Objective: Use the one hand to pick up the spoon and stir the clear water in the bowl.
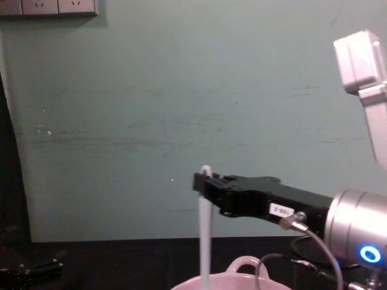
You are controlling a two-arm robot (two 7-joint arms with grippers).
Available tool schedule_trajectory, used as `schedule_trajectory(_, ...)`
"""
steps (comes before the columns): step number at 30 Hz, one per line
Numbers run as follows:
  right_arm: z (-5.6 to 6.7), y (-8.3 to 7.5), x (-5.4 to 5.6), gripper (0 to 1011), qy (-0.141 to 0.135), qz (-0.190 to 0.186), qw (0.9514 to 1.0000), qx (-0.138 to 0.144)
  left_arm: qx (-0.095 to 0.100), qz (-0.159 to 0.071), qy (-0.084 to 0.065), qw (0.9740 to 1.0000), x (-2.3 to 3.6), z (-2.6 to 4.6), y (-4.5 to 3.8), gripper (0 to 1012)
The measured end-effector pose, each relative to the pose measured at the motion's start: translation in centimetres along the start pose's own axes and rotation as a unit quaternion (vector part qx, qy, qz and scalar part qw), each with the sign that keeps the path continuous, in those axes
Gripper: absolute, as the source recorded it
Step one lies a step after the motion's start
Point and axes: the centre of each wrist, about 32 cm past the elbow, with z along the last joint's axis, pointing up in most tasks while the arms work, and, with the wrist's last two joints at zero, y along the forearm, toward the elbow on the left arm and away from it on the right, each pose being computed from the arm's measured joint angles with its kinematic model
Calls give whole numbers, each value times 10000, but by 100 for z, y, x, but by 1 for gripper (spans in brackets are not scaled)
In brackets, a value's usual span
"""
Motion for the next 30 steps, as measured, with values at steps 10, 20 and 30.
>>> schedule_trajectory(10, 50, -222, 171, 109, -50, -427, 9990, 99, 0, 0, 0, 10000, 0, 0, 0, 1005)
schedule_trajectory(20, 179, -443, 157, 110, -405, -481, 9980, -66, 0, -1, 0, 10000, 0, 0, 0, 1005)
schedule_trajectory(30, 211, -403, -116, 110, -568, -27, 9982, -199, 0, 0, 0, 10000, 0, 0, 0, 1005)
